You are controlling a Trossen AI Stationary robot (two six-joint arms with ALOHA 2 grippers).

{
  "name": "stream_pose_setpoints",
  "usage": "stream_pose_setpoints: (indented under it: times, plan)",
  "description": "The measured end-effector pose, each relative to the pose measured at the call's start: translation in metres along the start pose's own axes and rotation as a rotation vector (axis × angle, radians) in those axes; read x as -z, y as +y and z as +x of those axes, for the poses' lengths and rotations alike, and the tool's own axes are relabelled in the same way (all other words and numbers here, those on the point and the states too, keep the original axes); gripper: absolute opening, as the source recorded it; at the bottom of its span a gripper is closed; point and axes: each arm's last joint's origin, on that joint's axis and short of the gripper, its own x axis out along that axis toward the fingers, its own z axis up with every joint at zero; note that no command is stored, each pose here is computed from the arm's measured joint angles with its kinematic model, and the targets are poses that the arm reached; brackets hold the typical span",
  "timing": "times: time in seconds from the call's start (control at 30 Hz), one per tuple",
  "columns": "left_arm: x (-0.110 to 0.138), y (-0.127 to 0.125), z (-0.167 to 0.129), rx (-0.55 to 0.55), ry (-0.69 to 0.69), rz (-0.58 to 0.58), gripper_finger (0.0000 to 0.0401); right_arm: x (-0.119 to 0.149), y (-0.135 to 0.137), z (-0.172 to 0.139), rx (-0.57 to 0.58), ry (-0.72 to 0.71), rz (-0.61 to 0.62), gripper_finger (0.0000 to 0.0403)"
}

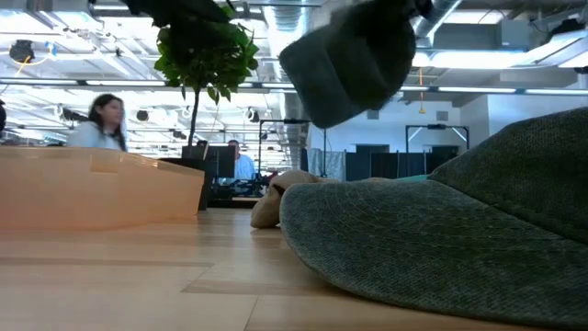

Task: Pick & Place hat
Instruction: Put the top blue cap into the blue bin

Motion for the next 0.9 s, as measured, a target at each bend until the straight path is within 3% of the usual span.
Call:
stream_pose_setpoints:
  times: [0.17, 0.5, 0.7, 0.9]
  plan:
    - [-0.003, -0.002, -0.012, 0.010, -0.043, -0.001, 0.0180, -0.008, -0.044, 0.007, 0.027, 0.111, 0.173, 0.0000]
    - [-0.004, -0.002, -0.015, -0.029, -0.063, -0.012, 0.0180, 0.006, -0.125, 0.020, 0.079, 0.377, 0.442, 0.0000]
    - [-0.005, 0.000, -0.015, -0.075, -0.075, -0.019, 0.0180, 0.015, -0.156, 0.021, 0.051, 0.454, 0.534, 0.0000]
    - [-0.005, 0.001, -0.015, -0.105, -0.084, -0.028, 0.0180, 0.023, -0.171, 0.019, -0.027, 0.519, 0.568, 0.0000]
